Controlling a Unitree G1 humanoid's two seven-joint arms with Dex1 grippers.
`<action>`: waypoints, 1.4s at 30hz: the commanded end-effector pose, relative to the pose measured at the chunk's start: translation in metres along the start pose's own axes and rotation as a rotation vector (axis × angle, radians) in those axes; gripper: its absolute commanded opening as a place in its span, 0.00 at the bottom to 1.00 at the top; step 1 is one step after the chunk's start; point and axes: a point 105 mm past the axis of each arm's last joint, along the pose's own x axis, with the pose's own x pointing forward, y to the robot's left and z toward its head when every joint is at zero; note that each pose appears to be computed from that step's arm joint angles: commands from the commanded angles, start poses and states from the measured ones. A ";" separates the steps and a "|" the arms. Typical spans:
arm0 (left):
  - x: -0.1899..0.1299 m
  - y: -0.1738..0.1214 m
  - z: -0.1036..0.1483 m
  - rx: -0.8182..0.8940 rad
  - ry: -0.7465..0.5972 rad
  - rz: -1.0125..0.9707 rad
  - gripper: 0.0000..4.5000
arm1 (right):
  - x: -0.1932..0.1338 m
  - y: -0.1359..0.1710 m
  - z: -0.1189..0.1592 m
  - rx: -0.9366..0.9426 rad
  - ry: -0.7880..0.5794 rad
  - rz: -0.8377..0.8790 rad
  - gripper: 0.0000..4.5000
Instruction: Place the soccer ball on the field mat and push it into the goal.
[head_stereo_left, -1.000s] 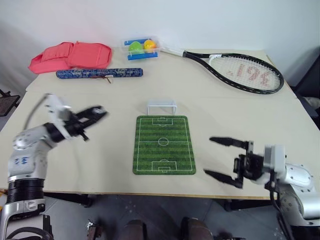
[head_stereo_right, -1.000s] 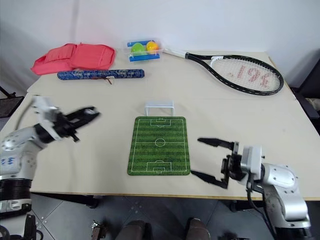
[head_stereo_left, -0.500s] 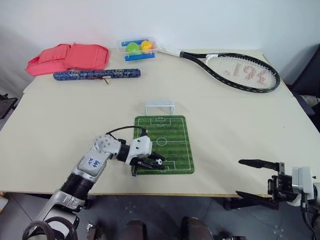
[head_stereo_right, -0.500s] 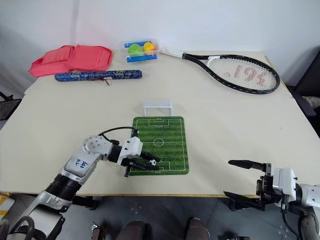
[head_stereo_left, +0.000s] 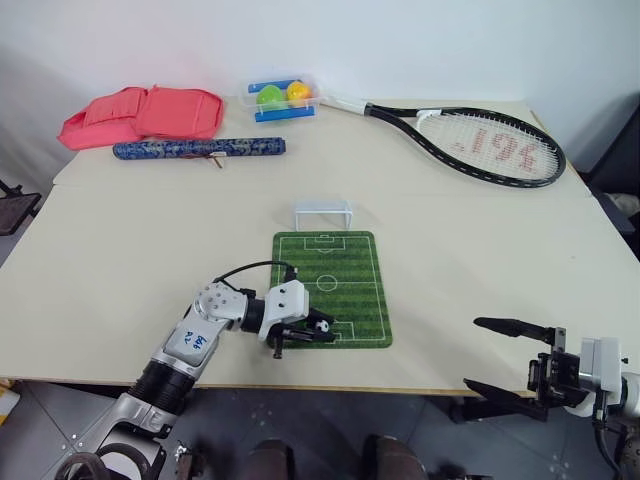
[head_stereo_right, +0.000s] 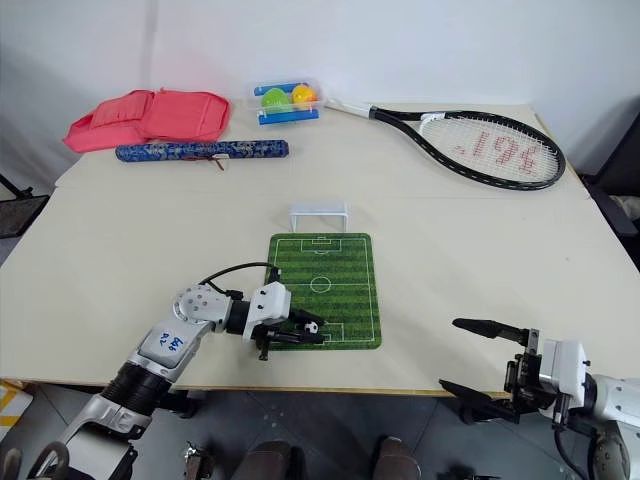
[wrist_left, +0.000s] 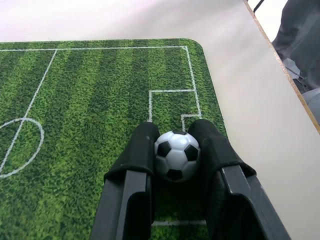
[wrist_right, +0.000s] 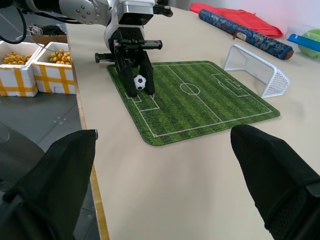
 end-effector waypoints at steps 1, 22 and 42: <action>0.001 0.000 0.002 0.006 -0.008 0.012 0.19 | 0.003 -0.001 0.008 -0.040 -0.025 -0.003 1.00; -0.005 0.005 0.018 0.056 -0.084 0.010 0.80 | 0.019 -0.005 0.008 -0.034 -0.037 -0.003 1.00; -0.113 -0.035 0.026 -0.075 -0.176 0.108 0.44 | 0.028 -0.029 0.019 -0.028 -0.097 -0.005 1.00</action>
